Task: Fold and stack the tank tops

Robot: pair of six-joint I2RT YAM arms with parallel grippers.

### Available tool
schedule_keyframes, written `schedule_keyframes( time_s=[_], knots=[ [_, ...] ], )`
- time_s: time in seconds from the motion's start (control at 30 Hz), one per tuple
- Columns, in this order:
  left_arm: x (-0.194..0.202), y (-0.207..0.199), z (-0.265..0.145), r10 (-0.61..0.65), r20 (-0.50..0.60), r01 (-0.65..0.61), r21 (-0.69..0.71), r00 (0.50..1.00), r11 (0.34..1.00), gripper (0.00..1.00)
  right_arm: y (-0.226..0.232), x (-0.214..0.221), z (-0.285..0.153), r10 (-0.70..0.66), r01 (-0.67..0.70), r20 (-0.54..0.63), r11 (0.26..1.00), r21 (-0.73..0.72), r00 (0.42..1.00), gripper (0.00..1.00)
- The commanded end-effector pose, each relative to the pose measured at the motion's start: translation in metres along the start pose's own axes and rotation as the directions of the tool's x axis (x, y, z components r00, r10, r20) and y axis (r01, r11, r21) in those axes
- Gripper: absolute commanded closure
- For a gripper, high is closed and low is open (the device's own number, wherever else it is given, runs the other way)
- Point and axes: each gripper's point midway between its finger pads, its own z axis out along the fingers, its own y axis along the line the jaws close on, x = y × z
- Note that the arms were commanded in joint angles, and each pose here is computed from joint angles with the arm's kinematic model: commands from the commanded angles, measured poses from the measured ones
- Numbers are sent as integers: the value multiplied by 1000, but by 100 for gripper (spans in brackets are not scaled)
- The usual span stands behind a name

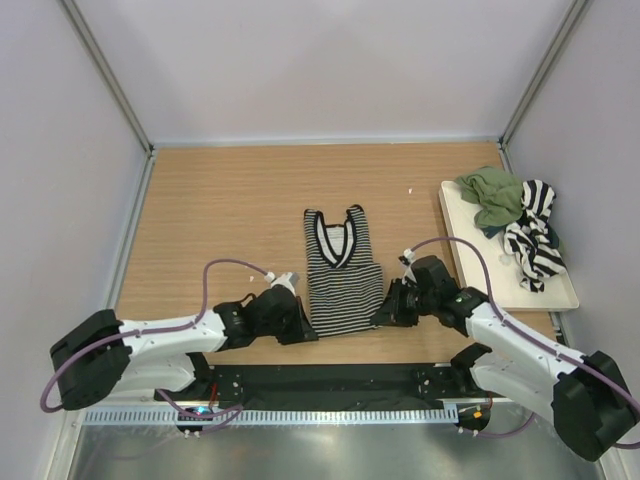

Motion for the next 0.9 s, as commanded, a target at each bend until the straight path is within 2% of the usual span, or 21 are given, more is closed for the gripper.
schedule_keyframes(
  time_s=[0.0, 0.23, 0.5, 0.77, 0.87],
  knots=[
    [-1, -5, -18, 27, 13, -27, -4, 1000, 1000, 100, 17, -15, -20, -34, 33, 45, 999, 22, 998, 99],
    [-15, -38, -48, 55, 51, -58, 59, 997, 997, 100, 34, -30, -43, -78, 73, 82, 996, 55, 994, 98],
    [-44, -51, -78, 82, 167, -86, 20, 983, 996, 100, 50, -56, -50, -156, 146, 96, 984, 99, 983, 94],
    [-68, -58, -80, 75, 205, -83, 32, 976, 996, 100, 69, -89, -44, -193, 179, 120, 977, 118, 974, 95],
    [-82, -65, -83, 71, 220, -82, 42, 973, 996, 100, 71, -98, -37, -191, 177, 107, 976, 125, 976, 98]
  ],
)
